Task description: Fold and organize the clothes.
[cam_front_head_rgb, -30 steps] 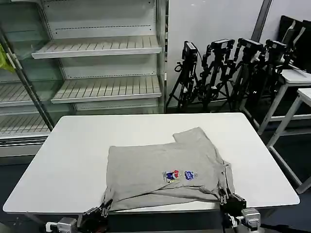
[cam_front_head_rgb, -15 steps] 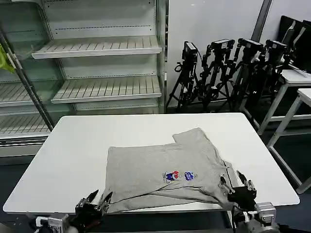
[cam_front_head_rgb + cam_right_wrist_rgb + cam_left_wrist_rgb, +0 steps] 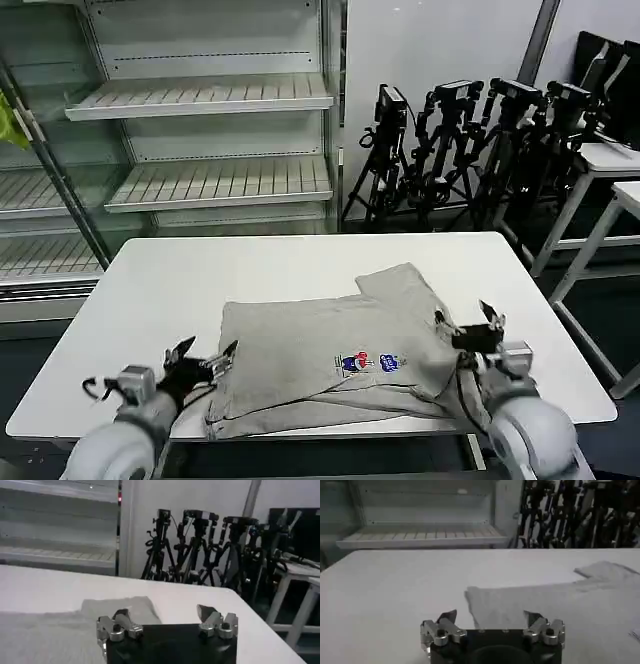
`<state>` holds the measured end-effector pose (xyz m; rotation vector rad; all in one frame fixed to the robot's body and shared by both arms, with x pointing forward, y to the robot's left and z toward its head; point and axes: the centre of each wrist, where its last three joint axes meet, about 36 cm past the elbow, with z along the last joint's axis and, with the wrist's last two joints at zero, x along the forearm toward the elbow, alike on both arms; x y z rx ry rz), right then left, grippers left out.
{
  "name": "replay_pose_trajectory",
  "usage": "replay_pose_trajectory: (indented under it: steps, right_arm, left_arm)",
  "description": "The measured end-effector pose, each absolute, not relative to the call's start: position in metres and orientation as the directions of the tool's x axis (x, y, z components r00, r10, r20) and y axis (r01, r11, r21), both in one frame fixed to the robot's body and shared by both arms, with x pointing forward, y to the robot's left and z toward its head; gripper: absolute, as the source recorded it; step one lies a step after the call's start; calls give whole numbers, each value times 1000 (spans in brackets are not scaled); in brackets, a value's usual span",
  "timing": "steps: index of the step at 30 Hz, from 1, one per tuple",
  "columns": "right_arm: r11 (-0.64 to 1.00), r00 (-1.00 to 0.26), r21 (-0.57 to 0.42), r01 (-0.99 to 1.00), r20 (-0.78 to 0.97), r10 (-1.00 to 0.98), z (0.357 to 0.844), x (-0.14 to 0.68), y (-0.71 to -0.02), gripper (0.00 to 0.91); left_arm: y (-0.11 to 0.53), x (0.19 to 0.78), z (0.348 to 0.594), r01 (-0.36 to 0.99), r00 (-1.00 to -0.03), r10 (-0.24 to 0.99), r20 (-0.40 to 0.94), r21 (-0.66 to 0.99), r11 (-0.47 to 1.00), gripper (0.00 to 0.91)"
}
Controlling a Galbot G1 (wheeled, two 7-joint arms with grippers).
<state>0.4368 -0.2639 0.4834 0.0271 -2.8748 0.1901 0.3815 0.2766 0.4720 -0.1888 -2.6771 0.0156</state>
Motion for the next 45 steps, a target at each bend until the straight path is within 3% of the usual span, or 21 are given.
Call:
replay_pose_trajectory:
  steps: [16,34,35,37,38,40,45]
  right_arm:
    - [991,-939,-132,-34,343,13,464,563,-249,907]
    - [992,-888,-115,-49,461,9,434,622,-226,907]
    - [992,-886,-113,-50,464,8,433,622,-226,867]
    - [992,-883,-111,-52,470,6,431,623,-225,564]
    - [993,-881,-109,-53,473,5,430,624,-224,40]
    - [993,-879,-105,-52,477,5,428,625,-224,0]
    - [994,-873,-95,-51,488,2,424,626,-223,0]
  left_arm:
    - [262,492,443,103,-874,86,479,10,995,907]
    - [265,518,429,83,-849,69,524,4,997,907]
    - [265,518,428,81,-848,69,526,-1,997,907]
    - [267,518,427,77,-844,71,531,-11,997,887]
    - [268,519,427,76,-842,73,534,-17,997,403]
    - [269,518,426,74,-839,77,539,-27,997,50]
    - [271,515,425,76,-831,90,549,-48,996,50]
